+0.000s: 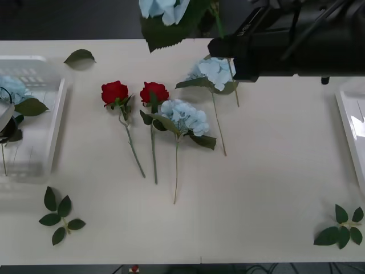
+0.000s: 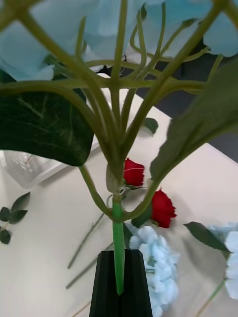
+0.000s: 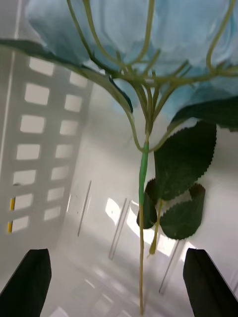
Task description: Place the red flowers into the right box and the blue flowers into the left box. If a person shows an open palm, hand one flower to the person first, then continue sorting.
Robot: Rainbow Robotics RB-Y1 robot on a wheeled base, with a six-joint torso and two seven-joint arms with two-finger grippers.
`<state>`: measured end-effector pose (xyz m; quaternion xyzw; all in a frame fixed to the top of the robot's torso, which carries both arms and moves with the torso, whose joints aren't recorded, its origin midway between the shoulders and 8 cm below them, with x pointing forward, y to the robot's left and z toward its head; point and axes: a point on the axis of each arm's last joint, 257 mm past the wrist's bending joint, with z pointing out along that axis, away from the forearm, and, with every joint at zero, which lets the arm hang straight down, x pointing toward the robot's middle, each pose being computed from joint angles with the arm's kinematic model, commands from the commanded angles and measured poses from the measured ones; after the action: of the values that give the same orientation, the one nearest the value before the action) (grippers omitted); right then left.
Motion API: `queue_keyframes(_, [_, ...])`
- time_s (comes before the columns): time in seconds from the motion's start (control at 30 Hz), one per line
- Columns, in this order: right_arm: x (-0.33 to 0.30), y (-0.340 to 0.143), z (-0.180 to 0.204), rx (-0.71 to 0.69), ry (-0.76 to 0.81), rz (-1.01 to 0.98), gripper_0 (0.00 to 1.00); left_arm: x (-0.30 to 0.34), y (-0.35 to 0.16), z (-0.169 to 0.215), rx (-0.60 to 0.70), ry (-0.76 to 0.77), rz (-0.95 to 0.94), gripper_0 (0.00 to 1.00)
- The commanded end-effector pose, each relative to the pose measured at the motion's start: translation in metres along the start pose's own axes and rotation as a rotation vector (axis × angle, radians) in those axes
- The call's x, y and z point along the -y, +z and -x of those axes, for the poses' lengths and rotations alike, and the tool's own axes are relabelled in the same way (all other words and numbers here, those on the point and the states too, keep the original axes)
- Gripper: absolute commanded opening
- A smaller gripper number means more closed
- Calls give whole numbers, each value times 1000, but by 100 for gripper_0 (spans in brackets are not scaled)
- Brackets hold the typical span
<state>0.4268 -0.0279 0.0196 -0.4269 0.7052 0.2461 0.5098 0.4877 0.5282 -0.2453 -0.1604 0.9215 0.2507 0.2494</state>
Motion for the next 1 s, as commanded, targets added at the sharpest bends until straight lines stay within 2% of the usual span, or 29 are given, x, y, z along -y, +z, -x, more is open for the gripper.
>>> queue_keyframes(0.03, [-19, 12, 13, 61, 13, -22, 0, 6, -34, 32, 44, 19, -23, 79])
queue_keyframes(0.23, [-31, 42, 25, 172, 28, -60, 0, 30, -68, 28, -6, 52, -115, 81])
queue_keyframes(0.5, [-47, 54, 33, 222, 58, -41, 0, 94, -102, 15, -46, 65, -354, 81])
queue_keyframes(0.6, [-49, 55, 32, 219, 67, -32, 0, 108, -107, 14, -41, 87, -404, 86])
queue_keyframes(0.8, [-49, 55, 32, 219, 67, -32, 0, 145, -121, 22, 110, 331, -527, 92])
queue_keyframes(1.0, [-49, 55, 32, 219, 67, -32, 0, 190, -150, 15, 280, 462, -742, 92])
